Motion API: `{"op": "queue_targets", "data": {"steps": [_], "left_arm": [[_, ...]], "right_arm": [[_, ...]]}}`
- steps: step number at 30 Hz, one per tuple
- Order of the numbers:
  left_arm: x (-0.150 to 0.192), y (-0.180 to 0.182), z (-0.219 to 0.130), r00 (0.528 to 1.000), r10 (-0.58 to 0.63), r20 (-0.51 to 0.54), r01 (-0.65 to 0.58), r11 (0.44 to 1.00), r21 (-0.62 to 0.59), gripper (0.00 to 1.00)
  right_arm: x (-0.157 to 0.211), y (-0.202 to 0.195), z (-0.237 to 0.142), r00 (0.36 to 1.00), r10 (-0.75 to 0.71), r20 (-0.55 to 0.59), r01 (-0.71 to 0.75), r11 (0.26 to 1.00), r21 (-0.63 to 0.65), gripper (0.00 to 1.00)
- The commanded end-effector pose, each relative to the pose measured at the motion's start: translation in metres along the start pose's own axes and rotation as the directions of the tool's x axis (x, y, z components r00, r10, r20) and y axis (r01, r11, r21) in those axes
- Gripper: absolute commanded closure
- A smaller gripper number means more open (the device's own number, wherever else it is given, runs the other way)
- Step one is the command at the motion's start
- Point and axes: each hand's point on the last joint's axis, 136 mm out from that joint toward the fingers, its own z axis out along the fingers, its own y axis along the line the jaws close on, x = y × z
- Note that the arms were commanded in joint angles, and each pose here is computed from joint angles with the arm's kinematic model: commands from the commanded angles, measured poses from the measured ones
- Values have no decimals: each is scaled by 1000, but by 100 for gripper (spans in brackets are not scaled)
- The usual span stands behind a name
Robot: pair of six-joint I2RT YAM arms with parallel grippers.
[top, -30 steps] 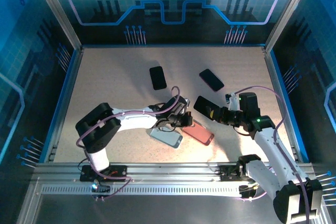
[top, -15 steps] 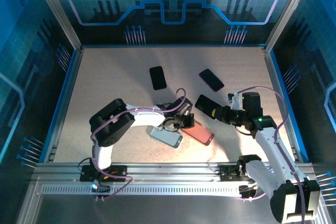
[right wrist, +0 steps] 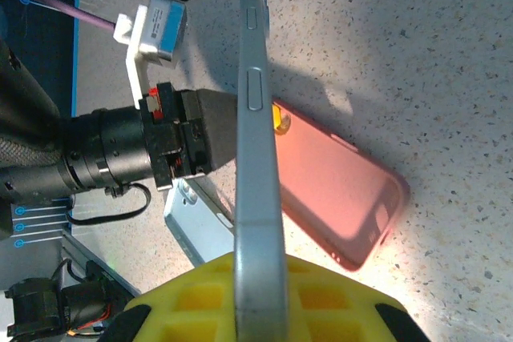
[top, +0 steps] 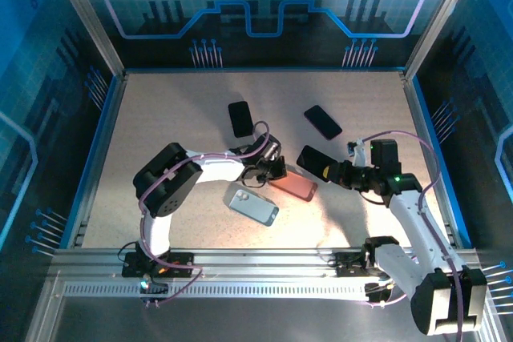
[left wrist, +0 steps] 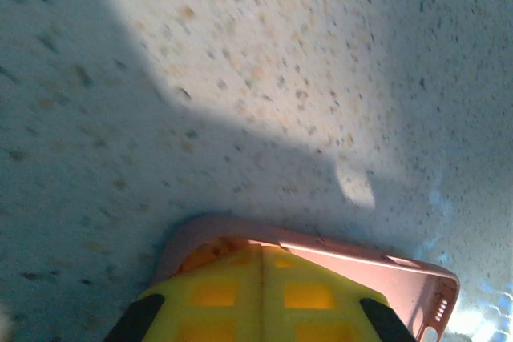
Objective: Put the phone into the phone case
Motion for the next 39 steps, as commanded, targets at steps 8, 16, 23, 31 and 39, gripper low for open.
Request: {"op": "queue_targets", "data": {"steps": [8,16,23,31,39], "left_arm": [[-36,-11,-46,984,16,176,-17,1000,4,100],[-29,9,-71,979,94,183,-81,994,-80,100],[-24,35,-58,983,71,171,-54,993,-101,100],[-26,45,-48,985,85,149,-66,990,-126,100],[-23,52,-39,988,88,130,-69,988,-139,100]], "right_arm": [[1,24,-2,998,-46,-44,39,990,-136,100],[20,32,12,993,-31,-117,9,984,-180,100],[27,36,34,989,-12,-146,-17,980,-196,100],[32,28,54,984,22,-177,-57,979,-197,100],[33,24,66,979,50,-199,-92,974,-207,100]]}}
